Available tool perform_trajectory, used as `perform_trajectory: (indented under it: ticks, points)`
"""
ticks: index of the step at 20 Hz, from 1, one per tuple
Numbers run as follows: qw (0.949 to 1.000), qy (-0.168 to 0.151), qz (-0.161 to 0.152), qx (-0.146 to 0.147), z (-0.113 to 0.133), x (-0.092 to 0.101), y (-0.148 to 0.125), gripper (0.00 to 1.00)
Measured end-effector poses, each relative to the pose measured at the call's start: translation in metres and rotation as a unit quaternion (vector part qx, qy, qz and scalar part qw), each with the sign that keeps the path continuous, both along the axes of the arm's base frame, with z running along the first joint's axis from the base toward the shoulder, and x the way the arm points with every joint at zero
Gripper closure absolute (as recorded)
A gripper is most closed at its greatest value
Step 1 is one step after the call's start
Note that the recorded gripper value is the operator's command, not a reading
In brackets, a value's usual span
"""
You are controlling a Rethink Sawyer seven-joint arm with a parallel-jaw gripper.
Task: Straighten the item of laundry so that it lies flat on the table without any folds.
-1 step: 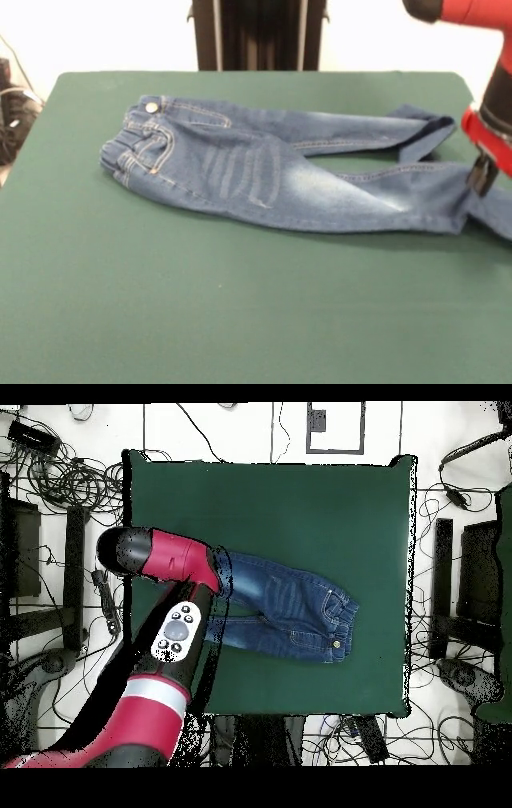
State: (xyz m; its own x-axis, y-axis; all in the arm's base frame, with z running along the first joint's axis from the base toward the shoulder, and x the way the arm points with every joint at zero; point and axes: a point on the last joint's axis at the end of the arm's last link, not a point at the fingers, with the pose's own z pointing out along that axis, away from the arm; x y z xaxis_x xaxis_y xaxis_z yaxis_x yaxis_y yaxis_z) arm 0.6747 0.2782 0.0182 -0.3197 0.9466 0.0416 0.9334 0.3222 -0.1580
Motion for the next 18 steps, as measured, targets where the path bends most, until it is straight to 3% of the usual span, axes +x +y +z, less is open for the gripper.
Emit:
perform_trajectory:
  ticks: [4,8,12,18]
  points:
    - [0.9991,0.032,-0.025,0.01,0.039,0.002,-0.005,1.0]
    - [0.9986,0.029,-0.04,0.019,0.075,0.012,-0.011,1.0]
    - [0.9981,0.022,-0.051,0.025,0.086,0.019,-0.014,1.0]
    - [0.9957,0.0,-0.087,0.032,0.081,0.031,-0.02,1.0]
